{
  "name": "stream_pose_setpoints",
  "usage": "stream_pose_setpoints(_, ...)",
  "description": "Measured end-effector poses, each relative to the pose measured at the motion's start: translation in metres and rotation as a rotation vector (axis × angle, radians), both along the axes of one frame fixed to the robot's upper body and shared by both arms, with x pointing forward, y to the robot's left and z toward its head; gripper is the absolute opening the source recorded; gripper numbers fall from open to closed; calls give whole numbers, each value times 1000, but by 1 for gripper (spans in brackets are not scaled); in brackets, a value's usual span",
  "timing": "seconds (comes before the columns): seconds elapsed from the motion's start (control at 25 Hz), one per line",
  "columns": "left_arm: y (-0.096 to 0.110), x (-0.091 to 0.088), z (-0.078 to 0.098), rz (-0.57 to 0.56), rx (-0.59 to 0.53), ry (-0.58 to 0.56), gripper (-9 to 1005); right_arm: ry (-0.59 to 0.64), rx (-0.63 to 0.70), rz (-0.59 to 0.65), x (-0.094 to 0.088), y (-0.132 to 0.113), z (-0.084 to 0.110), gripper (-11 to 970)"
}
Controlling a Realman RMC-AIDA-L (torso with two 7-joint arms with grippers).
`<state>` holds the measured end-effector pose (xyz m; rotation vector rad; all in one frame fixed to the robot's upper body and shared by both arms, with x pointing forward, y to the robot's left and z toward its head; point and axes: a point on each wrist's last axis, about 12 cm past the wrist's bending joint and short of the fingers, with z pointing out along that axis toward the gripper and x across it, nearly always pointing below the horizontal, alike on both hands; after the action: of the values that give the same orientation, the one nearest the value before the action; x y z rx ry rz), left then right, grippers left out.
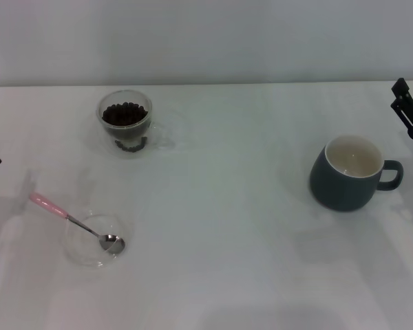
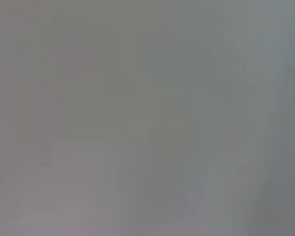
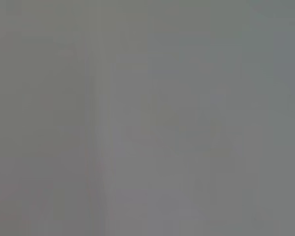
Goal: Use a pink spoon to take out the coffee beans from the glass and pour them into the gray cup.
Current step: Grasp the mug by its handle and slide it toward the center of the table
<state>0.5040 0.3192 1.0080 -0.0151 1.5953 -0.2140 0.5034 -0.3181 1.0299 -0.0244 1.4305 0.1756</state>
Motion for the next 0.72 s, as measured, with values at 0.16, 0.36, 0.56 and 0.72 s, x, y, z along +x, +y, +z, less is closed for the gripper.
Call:
stream_pose_setpoints(0.16,0,1,-3,5,3,25,876,-16,-88,-1,3,4,1,874)
stream_pose_setpoints(0.36,0,-4,-7,9,0,41,876,-19,-170,0,8,10,2,872)
stream_pose_setpoints(0.56,1,-8,-9,15,-3,48,876,-13,-166,9,11,13,2,873)
stream_pose_setpoints(0.72,1,-9,-9,17,-3,51,876,-2,-137,28,9,18,1,874)
